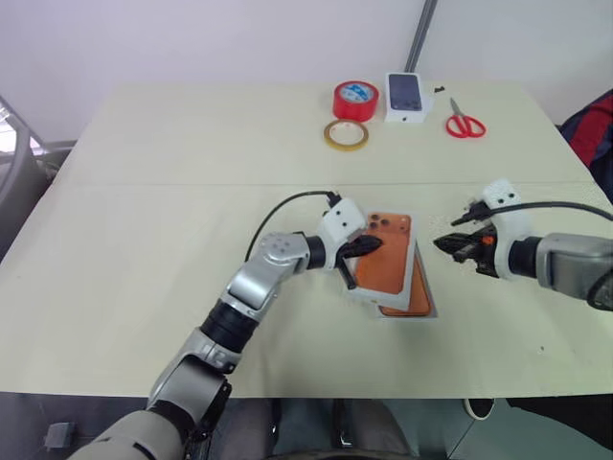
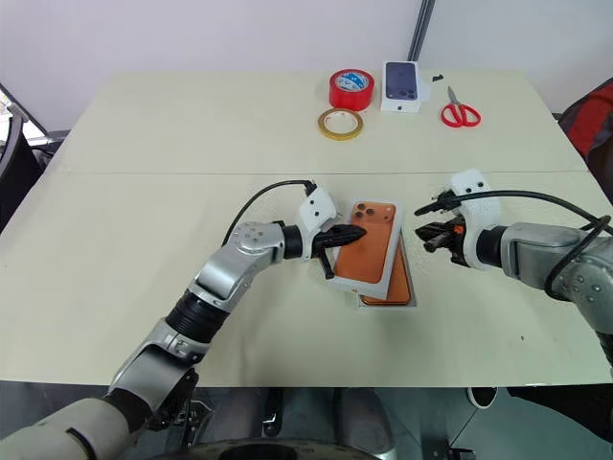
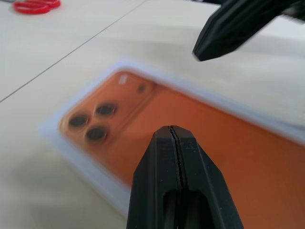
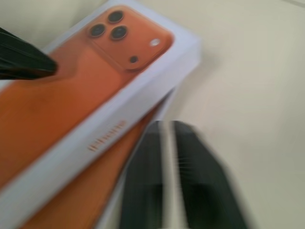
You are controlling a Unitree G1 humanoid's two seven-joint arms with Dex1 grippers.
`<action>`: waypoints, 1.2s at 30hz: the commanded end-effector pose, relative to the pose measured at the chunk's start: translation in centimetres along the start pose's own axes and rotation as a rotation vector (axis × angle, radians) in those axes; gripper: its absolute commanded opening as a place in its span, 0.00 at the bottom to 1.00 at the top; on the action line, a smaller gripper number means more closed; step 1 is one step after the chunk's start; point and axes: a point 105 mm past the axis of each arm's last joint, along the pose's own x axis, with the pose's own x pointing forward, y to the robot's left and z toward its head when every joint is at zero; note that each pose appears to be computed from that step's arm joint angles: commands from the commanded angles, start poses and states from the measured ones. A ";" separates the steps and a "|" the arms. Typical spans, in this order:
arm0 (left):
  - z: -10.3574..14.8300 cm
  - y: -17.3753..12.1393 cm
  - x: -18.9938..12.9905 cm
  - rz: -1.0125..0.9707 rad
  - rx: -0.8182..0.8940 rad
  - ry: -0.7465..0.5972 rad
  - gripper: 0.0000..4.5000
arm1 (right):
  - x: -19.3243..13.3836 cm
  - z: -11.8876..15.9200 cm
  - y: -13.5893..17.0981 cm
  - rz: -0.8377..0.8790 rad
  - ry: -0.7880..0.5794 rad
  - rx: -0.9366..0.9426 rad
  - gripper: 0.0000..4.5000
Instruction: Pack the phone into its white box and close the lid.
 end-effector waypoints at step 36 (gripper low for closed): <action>0.0 -2.3 -0.1 -0.134 -0.024 0.165 0.00 | 1.5 -0.8 2.4 -0.024 -0.019 -0.490 0.01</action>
